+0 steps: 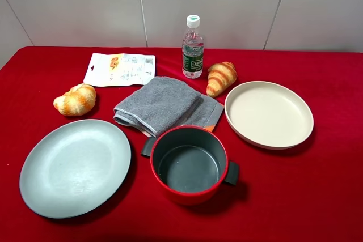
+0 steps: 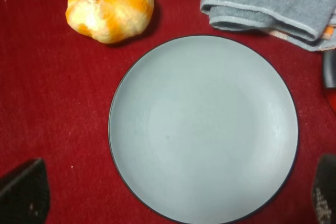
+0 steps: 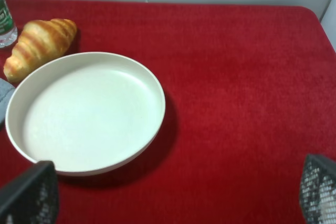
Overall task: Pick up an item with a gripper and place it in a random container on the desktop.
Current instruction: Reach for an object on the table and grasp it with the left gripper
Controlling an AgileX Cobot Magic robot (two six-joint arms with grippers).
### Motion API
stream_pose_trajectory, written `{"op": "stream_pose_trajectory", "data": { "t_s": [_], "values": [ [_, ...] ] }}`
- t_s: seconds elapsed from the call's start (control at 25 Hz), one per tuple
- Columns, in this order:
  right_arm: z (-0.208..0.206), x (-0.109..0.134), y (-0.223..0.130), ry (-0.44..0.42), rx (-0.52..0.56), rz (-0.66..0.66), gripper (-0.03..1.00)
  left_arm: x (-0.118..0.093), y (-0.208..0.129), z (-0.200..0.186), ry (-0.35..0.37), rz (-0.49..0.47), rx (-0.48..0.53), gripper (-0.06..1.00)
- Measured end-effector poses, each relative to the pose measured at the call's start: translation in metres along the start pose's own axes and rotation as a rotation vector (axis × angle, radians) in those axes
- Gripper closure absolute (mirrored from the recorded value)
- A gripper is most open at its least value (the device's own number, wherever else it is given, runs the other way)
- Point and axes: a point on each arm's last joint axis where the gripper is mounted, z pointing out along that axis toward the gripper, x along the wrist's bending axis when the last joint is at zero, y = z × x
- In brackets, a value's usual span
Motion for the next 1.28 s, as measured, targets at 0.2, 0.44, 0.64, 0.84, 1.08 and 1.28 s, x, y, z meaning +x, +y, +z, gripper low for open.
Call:
{"op": "stream_pose_trajectory", "data": {
  "t_s": [0.2,0.44,0.64,0.84,1.08,1.28],
  "values": [
    [0.0,0.0,0.0,0.0,0.0,0.0,0.27,0.005,0.019,0.015,-0.011,-0.003,0.061,-0.05],
    [0.0,0.0,0.0,0.0,0.0,0.0,0.27,0.012,0.041,0.036,-0.018,-0.009,0.106,-0.05],
    [0.0,0.0,0.0,0.0,0.0,0.0,0.27,0.017,0.053,0.061,-0.026,0.005,0.15,-0.05],
    [0.0,0.0,0.0,0.0,0.0,0.0,0.27,0.022,0.061,0.091,-0.033,0.007,0.2,-0.05],
    [0.0,0.0,0.0,0.0,0.0,0.0,0.27,0.028,0.077,0.124,-0.05,0.026,0.269,-0.05],
    [0.0,0.0,0.0,0.0,0.0,0.0,0.27,0.034,0.09,0.153,-0.062,0.046,0.311,-0.05]
  ]
}}
